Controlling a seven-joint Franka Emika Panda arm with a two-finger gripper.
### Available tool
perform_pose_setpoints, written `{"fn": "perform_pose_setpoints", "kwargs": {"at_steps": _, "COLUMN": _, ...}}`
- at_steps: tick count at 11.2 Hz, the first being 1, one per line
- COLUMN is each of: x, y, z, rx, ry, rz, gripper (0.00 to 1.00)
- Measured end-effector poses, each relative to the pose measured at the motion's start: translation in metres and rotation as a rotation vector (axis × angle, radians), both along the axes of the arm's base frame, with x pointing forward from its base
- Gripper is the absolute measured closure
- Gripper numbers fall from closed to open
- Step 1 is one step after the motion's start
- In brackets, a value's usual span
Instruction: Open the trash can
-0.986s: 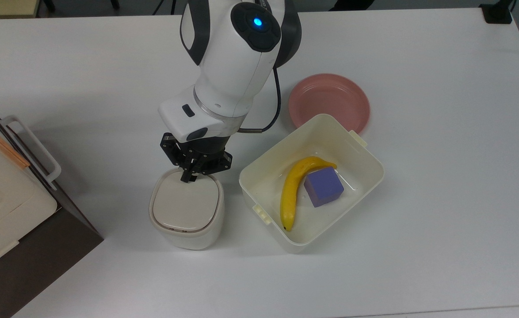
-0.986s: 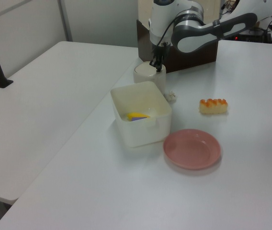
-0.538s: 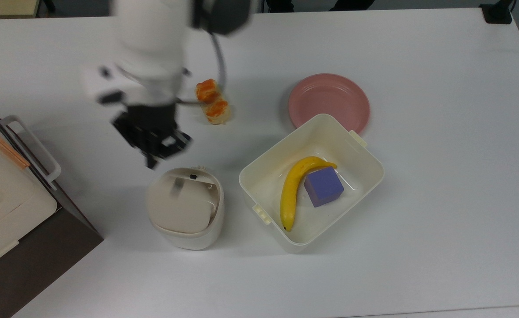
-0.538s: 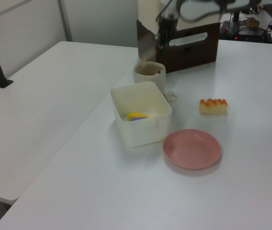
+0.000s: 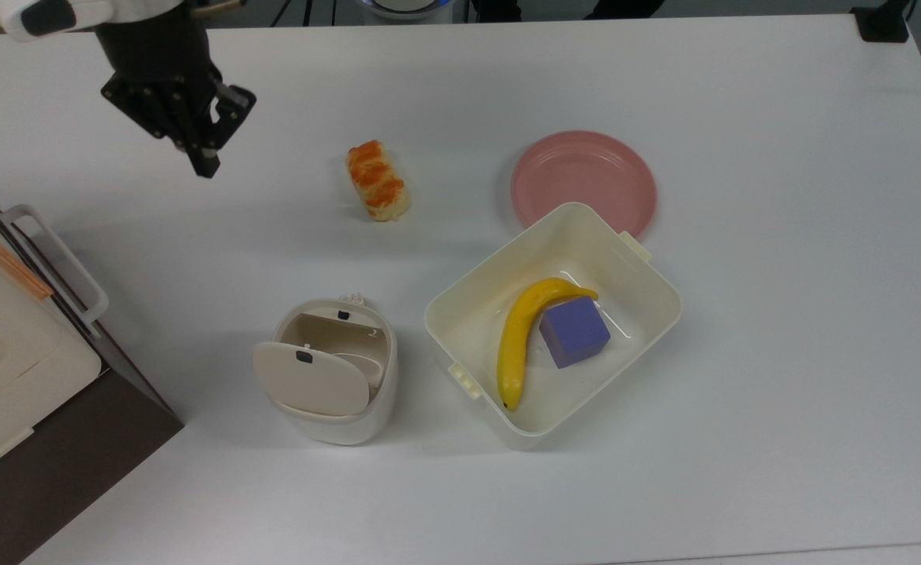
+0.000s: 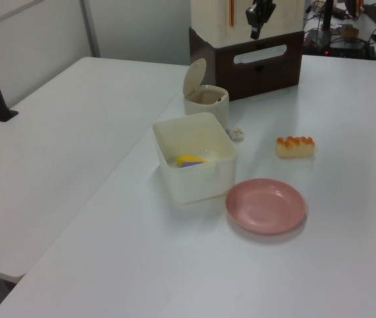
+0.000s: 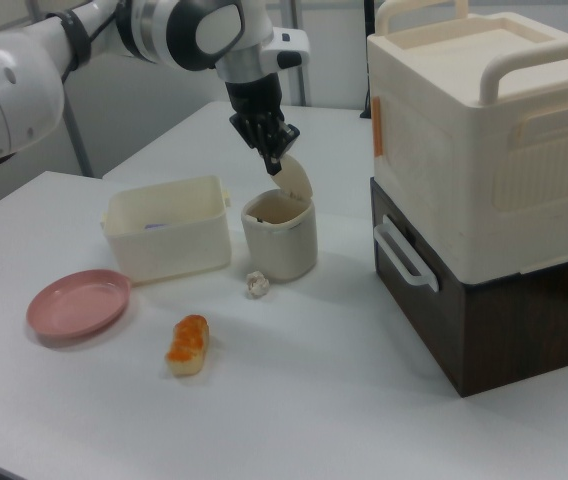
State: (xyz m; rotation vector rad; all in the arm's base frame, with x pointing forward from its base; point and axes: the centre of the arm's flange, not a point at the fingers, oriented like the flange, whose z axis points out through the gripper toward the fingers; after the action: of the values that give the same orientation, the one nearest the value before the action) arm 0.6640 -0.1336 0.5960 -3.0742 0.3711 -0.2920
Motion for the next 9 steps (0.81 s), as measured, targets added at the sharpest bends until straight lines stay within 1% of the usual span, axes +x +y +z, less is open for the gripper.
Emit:
{"fn": "perform_pose_setpoints", "kwargs": {"at_steps": 1, "x": -0.005, "y": 0.003, "z": 0.004, "rx": 0.001, "ry": 0.02, "rz": 0.017, "gripper": 0.99}}
{"fn": "perform_pose_setpoints", "kwargs": {"at_steps": 2, "x": -0.012, "y": 0.007, "z": 0.01, "rx": 0.003, "ry": 0.039, "rz": 0.023, "gripper": 0.94}}
{"fn": "perform_pose_setpoints", "kwargs": {"at_steps": 3, "x": -0.019, "y": 0.01, "z": 0.014, "rx": 0.005, "ry": 0.061, "rz": 0.027, "gripper": 0.82}}
{"fn": "perform_pose_setpoints", "kwargs": {"at_steps": 5, "x": -0.031, "y": 0.02, "z": 0.019, "rx": 0.007, "ry": 0.097, "rz": 0.04, "gripper": 0.49}}
{"fn": "perform_pose_setpoints", "kwargs": {"at_steps": 6, "x": -0.036, "y": 0.025, "z": 0.021, "rx": 0.005, "ry": 0.103, "rz": 0.045, "gripper": 0.36}}
{"fn": "perform_pose_setpoints", "kwargs": {"at_steps": 8, "x": -0.046, "y": 0.031, "z": 0.023, "rx": 0.0, "ry": 0.11, "rz": 0.051, "gripper": 0.04}}
{"fn": "perform_pose_setpoints", "kwargs": {"at_steps": 9, "x": -0.052, "y": 0.033, "z": 0.024, "rx": -0.002, "ry": 0.115, "rz": 0.054, "gripper": 0.0}}
